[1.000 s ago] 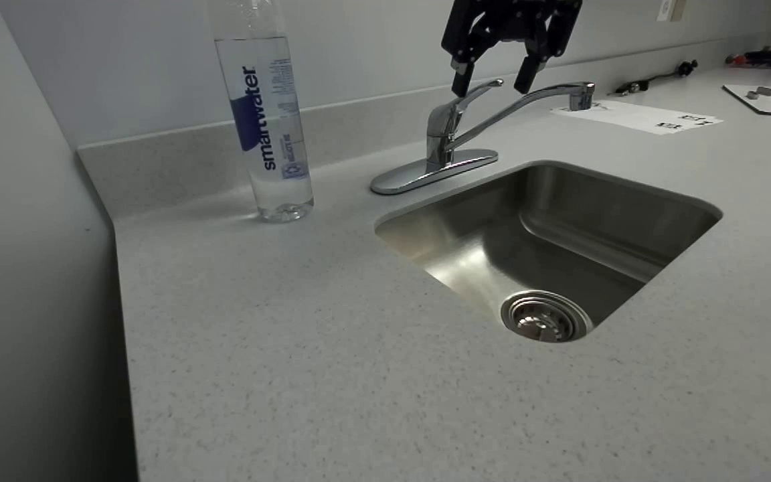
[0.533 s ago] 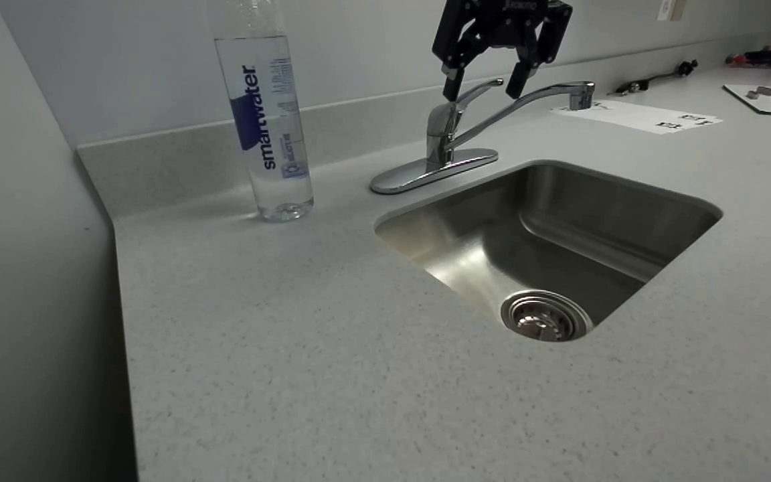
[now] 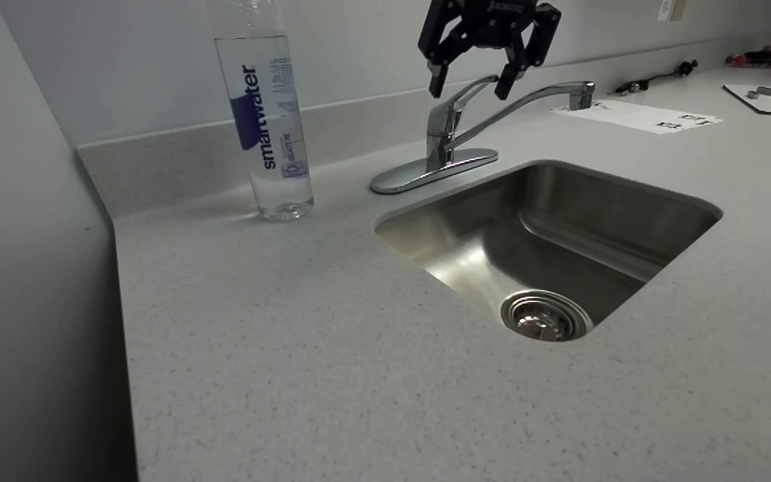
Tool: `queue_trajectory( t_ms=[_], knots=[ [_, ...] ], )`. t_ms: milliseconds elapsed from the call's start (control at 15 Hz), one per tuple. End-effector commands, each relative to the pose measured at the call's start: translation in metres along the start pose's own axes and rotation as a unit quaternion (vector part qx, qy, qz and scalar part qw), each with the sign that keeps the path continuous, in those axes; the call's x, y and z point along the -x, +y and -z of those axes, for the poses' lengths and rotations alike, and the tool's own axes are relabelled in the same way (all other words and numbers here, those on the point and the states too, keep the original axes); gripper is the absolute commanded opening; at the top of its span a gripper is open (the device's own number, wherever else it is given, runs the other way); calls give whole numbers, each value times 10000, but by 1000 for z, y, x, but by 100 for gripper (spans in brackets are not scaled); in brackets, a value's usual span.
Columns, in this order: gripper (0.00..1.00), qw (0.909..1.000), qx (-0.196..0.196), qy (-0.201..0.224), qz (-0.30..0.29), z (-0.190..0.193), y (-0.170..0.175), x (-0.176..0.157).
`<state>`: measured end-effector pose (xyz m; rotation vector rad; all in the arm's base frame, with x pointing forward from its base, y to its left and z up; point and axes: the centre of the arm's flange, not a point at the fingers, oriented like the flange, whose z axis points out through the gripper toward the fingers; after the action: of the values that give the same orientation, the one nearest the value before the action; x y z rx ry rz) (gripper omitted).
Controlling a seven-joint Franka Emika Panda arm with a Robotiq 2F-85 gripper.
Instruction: Open the tap
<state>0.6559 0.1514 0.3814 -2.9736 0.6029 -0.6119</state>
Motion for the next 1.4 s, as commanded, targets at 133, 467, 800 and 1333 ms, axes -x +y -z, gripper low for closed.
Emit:
queue_trajectory(
  t_ms=[133, 467, 800, 1333],
  knots=[
    [97, 9956, -154, 683, -626, 8, -9, -20],
    [98, 9904, -174, 934, -1007, 15, -7, -34],
    [100, 9912, -82, 943, -931, 15, -2, -33],
    [100, 9968, 123, 569, -542, -3, -4, -21]
  ],
)
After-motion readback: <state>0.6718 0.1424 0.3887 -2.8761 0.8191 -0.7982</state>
